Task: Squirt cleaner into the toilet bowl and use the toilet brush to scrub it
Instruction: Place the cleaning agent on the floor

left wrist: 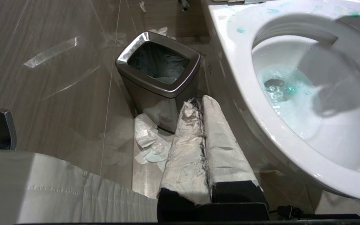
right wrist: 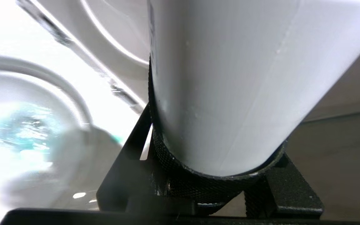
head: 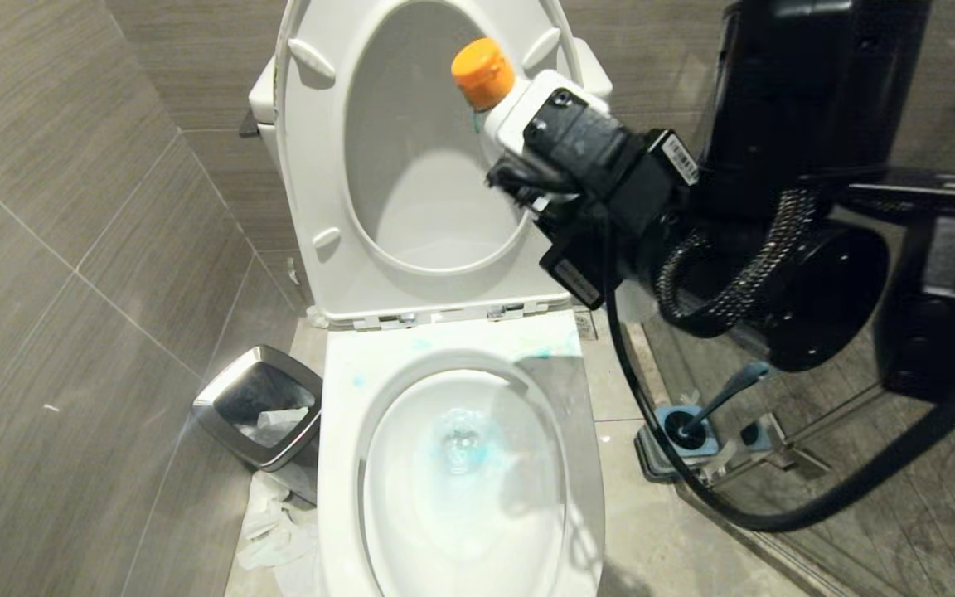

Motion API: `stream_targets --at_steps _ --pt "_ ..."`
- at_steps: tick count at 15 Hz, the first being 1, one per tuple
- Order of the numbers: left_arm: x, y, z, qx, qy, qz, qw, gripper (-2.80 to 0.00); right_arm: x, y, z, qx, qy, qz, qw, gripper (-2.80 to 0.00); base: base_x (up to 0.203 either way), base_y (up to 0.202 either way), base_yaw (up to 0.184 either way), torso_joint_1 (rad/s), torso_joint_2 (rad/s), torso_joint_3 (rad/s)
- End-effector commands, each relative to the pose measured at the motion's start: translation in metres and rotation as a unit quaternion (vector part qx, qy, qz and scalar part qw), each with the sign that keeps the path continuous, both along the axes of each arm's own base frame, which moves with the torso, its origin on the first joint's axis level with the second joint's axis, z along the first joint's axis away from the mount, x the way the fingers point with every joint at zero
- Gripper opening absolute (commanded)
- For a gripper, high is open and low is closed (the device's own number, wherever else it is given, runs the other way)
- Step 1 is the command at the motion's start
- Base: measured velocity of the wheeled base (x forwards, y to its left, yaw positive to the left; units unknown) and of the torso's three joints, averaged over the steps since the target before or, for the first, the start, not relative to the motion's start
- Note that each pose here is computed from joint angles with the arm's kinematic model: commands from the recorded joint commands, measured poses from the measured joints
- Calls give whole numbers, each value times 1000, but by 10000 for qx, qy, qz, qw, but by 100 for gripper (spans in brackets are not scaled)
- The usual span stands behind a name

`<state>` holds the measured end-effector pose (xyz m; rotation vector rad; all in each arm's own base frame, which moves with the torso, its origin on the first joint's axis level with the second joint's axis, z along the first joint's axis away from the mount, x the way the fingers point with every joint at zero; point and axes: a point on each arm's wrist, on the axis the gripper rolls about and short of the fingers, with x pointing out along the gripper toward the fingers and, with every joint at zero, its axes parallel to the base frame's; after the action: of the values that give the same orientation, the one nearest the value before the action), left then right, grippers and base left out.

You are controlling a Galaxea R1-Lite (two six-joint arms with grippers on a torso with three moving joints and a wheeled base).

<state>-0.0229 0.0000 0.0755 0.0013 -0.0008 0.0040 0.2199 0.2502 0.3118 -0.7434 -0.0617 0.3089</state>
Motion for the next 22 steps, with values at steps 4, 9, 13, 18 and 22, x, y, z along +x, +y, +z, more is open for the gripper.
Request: stream_targets --at_steps 4,9,13,18,22 --pt "0 0 0 -4 4 5 10000 -280 -4 -87 17 2002 917 -144 9753 -280 0 0 0 0 0 0" --pt "0 0 0 -6 4 9 10000 -280 6 -145 -28 2240 1171 -801 9642 -280 0 0 0 0 0 0" --pt "0 0 0 -6 4 3 10000 -280 15 -157 -58 2325 1128 -944 9614 -280 0 0 0 0 0 0" --pt "0 0 0 -6 4 3 10000 -280 38 -156 -82 2543 1133 -1079 9544 -280 0 0 0 0 0 0" --pt "0 0 0 -6 4 3 10000 -280 53 -164 -92 2534 1113 -1300 9521 -280 0 0 0 3 2 -134"
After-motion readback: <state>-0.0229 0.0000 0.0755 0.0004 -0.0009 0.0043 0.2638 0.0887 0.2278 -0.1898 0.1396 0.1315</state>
